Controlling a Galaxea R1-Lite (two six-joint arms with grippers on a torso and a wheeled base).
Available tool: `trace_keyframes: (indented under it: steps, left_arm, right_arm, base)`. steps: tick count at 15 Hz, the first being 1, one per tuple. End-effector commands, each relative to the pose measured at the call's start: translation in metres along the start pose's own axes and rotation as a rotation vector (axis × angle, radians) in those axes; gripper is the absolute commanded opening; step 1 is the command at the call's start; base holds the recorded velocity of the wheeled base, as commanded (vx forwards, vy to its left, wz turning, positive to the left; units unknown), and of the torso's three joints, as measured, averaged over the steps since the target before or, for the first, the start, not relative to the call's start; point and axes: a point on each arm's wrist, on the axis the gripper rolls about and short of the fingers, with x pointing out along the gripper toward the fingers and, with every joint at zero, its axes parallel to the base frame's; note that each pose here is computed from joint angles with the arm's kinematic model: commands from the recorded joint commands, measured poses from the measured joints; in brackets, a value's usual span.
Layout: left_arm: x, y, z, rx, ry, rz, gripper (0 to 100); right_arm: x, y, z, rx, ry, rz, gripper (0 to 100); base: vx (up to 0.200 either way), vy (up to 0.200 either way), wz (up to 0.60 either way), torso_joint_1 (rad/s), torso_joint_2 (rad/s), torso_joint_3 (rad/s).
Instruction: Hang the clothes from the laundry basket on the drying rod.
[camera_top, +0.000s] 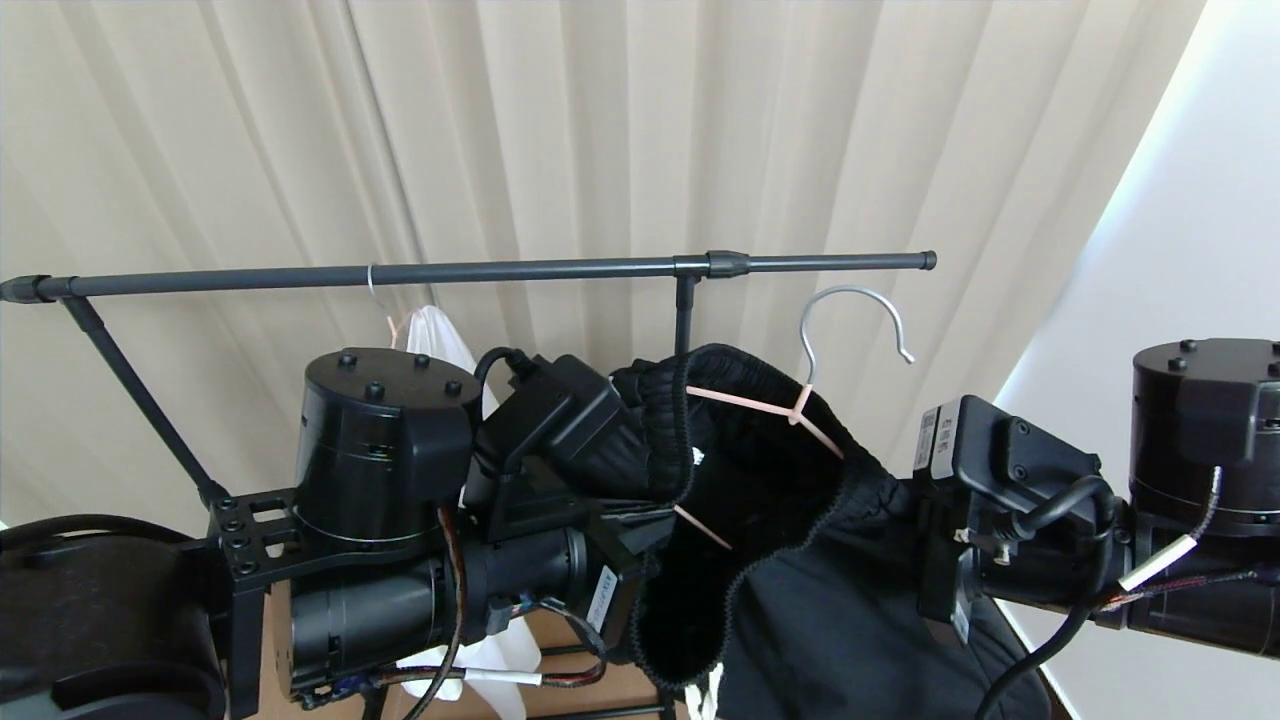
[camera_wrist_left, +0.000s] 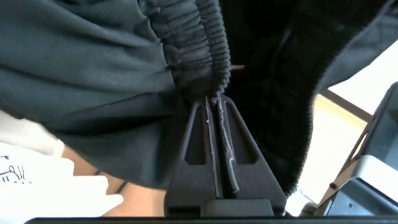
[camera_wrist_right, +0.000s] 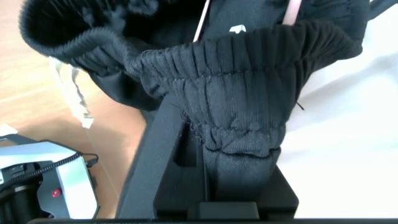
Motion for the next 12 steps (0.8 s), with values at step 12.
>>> trace_keyframes:
  steps: [12]
  left_arm:
    - [0.015,0.003,-0.001,0.015,-0.051,0.012,0]
  right_arm:
    - [-0.014,0.012,0.012,-0.044,-0.108,-0.004,0]
  base:
    - [0.0,0.0,0.0,0.0,0.0,0.0]
